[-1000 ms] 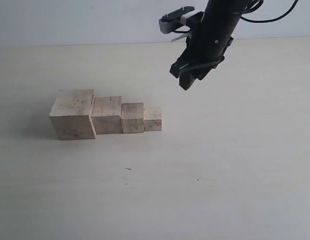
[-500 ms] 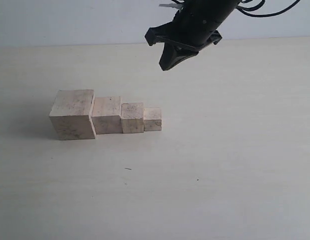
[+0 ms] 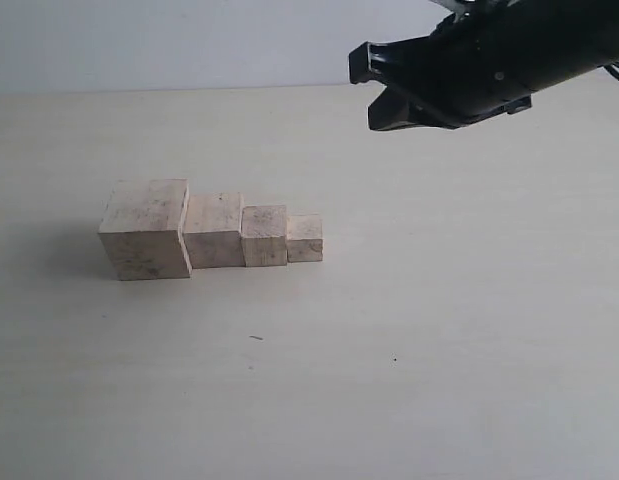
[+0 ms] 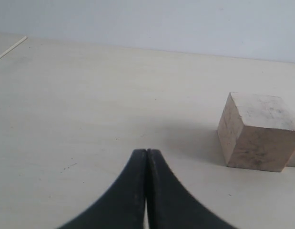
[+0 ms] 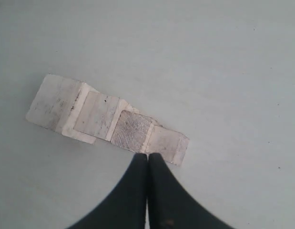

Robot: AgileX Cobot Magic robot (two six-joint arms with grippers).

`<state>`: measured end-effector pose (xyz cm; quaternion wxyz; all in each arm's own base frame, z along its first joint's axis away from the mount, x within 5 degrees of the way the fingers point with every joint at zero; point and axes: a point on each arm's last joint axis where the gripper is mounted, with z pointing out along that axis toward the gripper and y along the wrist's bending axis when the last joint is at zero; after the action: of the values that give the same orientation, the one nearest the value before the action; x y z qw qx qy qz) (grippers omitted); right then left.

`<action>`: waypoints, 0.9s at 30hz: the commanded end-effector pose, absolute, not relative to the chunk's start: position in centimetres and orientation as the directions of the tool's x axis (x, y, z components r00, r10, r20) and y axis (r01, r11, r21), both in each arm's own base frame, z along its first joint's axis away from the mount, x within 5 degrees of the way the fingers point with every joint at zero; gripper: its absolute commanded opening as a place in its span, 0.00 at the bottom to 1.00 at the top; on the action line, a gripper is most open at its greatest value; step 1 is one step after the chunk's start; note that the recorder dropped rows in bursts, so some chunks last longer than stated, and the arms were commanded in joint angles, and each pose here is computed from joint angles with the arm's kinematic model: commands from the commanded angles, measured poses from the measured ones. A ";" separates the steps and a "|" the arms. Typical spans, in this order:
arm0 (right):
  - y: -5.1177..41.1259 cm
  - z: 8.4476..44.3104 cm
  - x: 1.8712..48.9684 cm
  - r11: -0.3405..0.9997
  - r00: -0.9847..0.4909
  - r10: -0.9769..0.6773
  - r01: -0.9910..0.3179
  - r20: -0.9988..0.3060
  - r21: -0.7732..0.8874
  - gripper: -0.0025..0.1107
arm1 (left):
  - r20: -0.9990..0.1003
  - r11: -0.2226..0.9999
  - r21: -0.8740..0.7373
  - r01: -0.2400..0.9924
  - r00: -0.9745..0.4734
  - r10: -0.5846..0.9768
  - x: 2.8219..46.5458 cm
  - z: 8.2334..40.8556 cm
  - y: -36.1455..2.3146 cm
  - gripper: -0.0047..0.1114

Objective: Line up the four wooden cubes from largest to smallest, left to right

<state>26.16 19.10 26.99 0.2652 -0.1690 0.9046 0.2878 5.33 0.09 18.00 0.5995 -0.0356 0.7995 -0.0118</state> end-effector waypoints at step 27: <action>9.1 37.1 23.2 0.901 -0.497 -0.043 -0.395 -0.867 0.181 0.02 | -0.962 0.997 -0.066 -0.035 -0.262 -0.073 5.3 18.1 0.0 0.04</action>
<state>23.88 10.41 36.24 0.4699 -0.1357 0.8496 0.1973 5.33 0.09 18.00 0.5995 -0.0356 0.7995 -0.0118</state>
